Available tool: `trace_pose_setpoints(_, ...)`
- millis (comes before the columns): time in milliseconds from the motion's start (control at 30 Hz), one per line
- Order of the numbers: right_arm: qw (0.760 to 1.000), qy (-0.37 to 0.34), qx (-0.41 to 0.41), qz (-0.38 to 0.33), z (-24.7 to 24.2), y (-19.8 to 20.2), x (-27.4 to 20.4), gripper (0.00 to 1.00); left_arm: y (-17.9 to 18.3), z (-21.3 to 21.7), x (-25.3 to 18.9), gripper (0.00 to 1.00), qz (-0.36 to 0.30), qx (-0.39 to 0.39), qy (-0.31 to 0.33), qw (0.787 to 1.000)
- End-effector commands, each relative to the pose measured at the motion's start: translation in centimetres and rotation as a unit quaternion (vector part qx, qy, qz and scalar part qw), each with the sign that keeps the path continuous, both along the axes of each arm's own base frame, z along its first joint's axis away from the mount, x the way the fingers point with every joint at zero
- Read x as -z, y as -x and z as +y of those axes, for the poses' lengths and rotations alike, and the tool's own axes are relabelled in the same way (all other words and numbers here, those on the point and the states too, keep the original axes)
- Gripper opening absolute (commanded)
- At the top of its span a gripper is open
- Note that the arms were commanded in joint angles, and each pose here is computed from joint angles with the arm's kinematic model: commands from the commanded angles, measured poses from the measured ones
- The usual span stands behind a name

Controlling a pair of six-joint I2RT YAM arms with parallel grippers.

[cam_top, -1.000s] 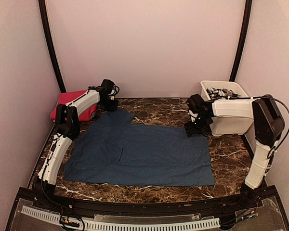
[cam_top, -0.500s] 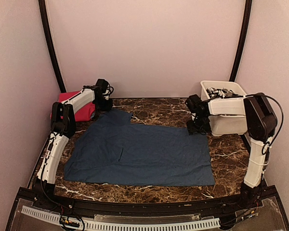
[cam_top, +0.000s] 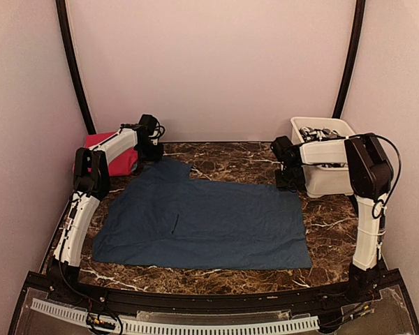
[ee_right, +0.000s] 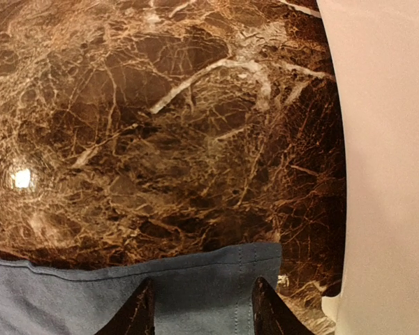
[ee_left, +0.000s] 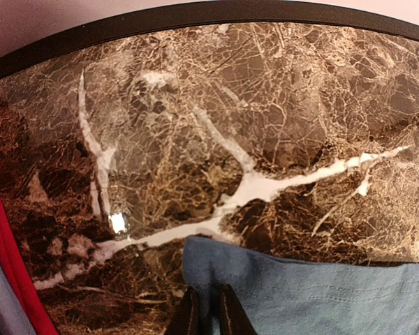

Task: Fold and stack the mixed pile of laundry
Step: Pick up the 1/3-folded T-shirt from the center of the board.

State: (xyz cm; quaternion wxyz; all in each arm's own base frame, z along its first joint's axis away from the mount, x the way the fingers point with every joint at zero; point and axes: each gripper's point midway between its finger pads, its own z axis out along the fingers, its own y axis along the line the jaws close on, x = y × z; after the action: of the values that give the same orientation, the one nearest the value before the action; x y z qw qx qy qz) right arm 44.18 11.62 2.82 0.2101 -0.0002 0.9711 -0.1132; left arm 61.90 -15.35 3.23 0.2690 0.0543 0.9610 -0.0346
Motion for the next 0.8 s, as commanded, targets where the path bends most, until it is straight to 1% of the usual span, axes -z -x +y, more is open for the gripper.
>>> trace_pose_setpoints(0, 0.999, -0.030, 0.011, 0.021, 0.7, 0.1, 2.0, 0.44, 1.1, 1.8, -2.7, 0.10, 0.010, -0.026, -0.002, 1.000)
trace_pose_setpoints(67, 0.999, -0.040, 0.012, 0.022, 0.9, 0.1, 2.1, 0.44, 1.2, 2.8, -2.6, 0.09, 0.015, -0.041, -0.007, 0.999)
trace_pose_setpoints(233, 0.997, -0.069, 0.003, 0.029, 2.0, 0.2, 2.1, 0.45, 1.4, 5.9, -2.4, 0.03, 0.027, -0.071, -0.025, 0.997)
trace_pose_setpoints(333, 0.997, -0.076, -0.001, 0.025, 2.3, 0.0, 1.5, 0.46, 1.5, 7.3, -2.4, 0.00, 0.031, -0.084, -0.028, 0.996)
trace_pose_setpoints(433, 0.997, -0.077, -0.005, 0.017, 2.3, -0.1, 0.5, 0.50, 1.1, 8.0, -3.1, 0.00, 0.023, -0.087, -0.021, 0.996)
trace_pose_setpoints(500, 0.997, -0.070, -0.006, 0.009, 2.0, -0.3, -0.1, 0.56, 0.8, 6.9, -3.7, 0.04, 0.015, -0.069, 0.006, 0.998)
trace_pose_setpoints(533, 0.998, -0.068, -0.006, 0.005, 1.8, -0.4, -0.4, 0.56, 0.6, 6.2, -4.1, 0.11, 0.012, -0.061, 0.027, 0.998)
trace_pose_setpoints(567, 0.998, -0.065, -0.005, 0.002, 1.6, -0.6, -0.7, 0.57, 0.5, 5.7, -4.6, 0.15, 0.007, -0.058, 0.037, 0.998)
trace_pose_setpoints(600, 0.998, -0.064, -0.002, 0.000, 1.4, -0.8, -0.8, 0.57, 0.4, 5.0, -5.1, 0.22, 0.002, -0.050, 0.051, 0.997)
trace_pose_setpoints(633, 0.998, -0.064, 0.001, 0.000, 1.2, -1.0, -0.9, 0.57, 0.4, 4.3, -5.7, 0.26, -0.004, -0.043, 0.054, 0.998)
trace_pose_setpoints(700, 0.998, -0.060, 0.008, 0.003, 0.9, -1.2, -0.7, 0.60, 0.4, 3.3, -6.5, 0.41, -0.014, -0.031, 0.051, 0.998)
trace_pose_setpoints(767, 0.998, -0.053, 0.017, 0.003, 0.5, -1.3, -0.6, 0.67, 0.4, 2.7, -7.0, 0.48, -0.020, -0.025, 0.047, 0.998)
